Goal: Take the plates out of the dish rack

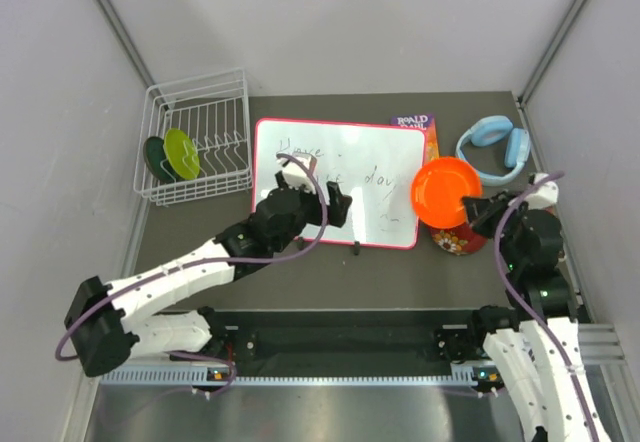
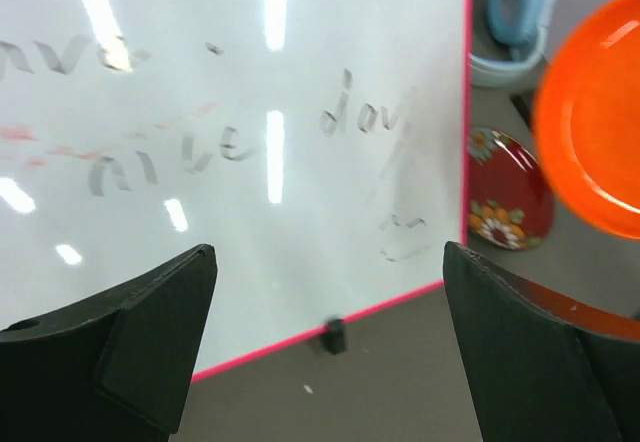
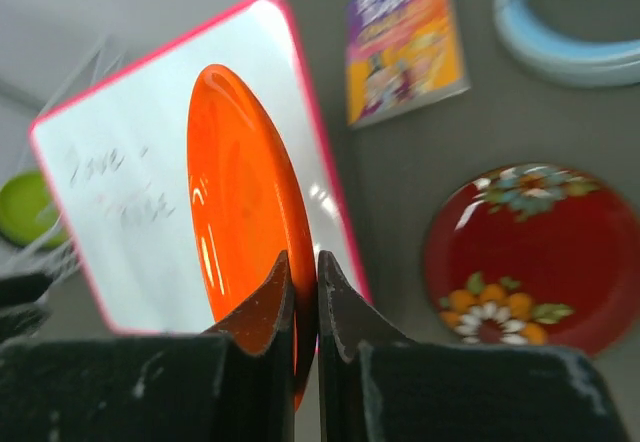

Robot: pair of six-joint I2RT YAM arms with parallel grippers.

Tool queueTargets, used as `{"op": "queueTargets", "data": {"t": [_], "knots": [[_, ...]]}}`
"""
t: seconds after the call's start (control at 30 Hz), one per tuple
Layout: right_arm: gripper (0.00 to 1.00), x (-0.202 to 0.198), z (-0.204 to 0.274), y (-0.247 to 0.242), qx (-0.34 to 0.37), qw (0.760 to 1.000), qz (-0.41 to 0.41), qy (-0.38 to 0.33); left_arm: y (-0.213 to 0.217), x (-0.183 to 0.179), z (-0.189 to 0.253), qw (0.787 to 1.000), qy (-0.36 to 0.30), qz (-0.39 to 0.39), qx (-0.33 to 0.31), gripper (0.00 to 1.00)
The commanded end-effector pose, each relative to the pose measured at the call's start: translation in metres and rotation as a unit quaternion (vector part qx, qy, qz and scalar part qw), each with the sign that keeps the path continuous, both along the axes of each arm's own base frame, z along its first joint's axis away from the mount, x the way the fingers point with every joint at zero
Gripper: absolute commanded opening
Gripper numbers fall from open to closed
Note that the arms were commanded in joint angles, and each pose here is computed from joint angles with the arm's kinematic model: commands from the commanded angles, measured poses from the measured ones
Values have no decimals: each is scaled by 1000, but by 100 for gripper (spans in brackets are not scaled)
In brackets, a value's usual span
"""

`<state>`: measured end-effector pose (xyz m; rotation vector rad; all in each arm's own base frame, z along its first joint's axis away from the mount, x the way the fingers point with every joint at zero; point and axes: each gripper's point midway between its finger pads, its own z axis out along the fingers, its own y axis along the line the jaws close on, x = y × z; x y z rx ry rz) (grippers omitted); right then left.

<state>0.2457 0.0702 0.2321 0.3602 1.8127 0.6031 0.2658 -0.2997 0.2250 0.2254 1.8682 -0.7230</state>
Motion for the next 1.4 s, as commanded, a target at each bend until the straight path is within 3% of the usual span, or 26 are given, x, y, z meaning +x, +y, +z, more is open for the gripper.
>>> {"op": "queueTargets", "data": {"t": [0.0,0.27,0.67,0.83,0.93,0.97,1.13,1.37], "knots": [[0,-16,-7,-76,-79,979,-180,45,68,20,44,985,-99,130,60,99],[0,1,-52,-110,-104,959,-233,124,110,23,49,965,-125,202,107,99],[1,31,-117,-111,-33,974,-166,151,133,36,39,962,-112,226,100,99],[4,41,-131,-109,-24,975,-151,159,152,58,22,967,-69,231,85,99],[20,41,-141,-107,-21,974,-146,172,180,73,13,962,-45,261,70,99],[33,40,-144,-109,-23,973,-148,178,190,77,11,961,-40,267,64,99],[43,38,-150,-110,-22,970,-151,187,212,92,7,956,-22,288,48,99],[73,29,-157,-114,-35,963,-159,215,237,108,7,946,-11,322,43,99]]}}
